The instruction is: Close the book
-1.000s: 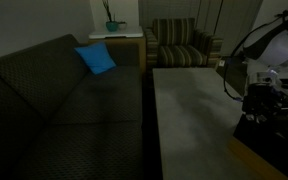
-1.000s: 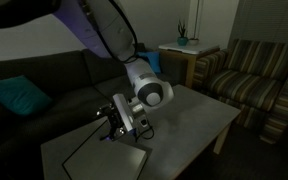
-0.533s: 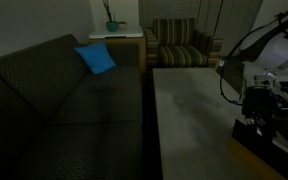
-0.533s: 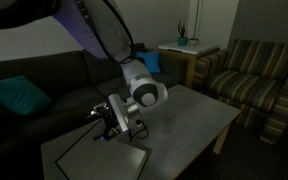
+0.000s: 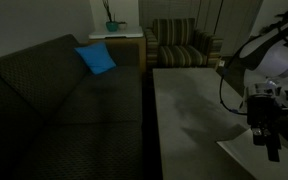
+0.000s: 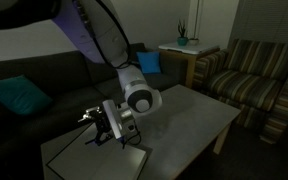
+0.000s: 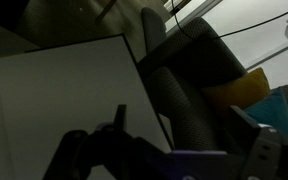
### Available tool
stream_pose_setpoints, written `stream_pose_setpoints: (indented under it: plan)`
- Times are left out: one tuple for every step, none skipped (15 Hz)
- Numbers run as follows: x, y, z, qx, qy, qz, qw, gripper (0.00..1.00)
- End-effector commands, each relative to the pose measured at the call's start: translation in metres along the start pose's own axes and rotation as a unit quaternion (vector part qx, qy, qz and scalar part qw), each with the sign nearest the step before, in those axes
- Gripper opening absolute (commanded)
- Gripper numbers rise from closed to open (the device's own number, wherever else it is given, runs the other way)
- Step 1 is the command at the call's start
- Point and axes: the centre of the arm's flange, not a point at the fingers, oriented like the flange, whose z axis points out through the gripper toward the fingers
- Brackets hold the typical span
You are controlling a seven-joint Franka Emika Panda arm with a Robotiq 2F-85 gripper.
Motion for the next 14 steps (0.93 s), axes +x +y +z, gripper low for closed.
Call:
stream_pose_setpoints:
  plan:
    - [0.059,0.025,-0.005,0.005,-0.024,-0.014,0.9996,1.0]
    - [0.054,0.021,-0.006,-0.016,-0.018,-0.011,0.9997,1.0]
    - [0.049,0.017,-0.006,-0.044,-0.012,-0.003,0.9989,1.0]
    - [0.044,0.012,-0.009,-0.074,-0.006,-0.003,0.9972,1.0]
    - [0.034,0.005,-0.014,-0.106,0.005,0.0,0.9944,1.0]
    - [0.029,0.002,-0.02,-0.132,0.009,0.002,0.9913,1.0]
    - [0.021,-0.004,-0.026,-0.159,0.016,0.004,0.9872,1.0]
    - [0.017,-0.008,-0.031,-0.185,0.022,0.006,0.9825,1.0]
    - [0.009,-0.012,-0.036,-0.211,0.028,0.003,0.9771,1.0]
    - [0.003,-0.016,-0.041,-0.237,0.035,0.001,0.971,1.0]
    - [-0.004,-0.021,-0.045,-0.261,0.044,-0.004,0.9642,1.0]
    - [-0.008,-0.024,-0.051,-0.286,0.054,-0.007,0.9566,1.0]
    - [-0.014,-0.029,-0.058,-0.311,0.067,-0.012,0.948,1.0]
    - [-0.02,-0.033,-0.064,-0.335,0.08,-0.017,0.9387,1.0]
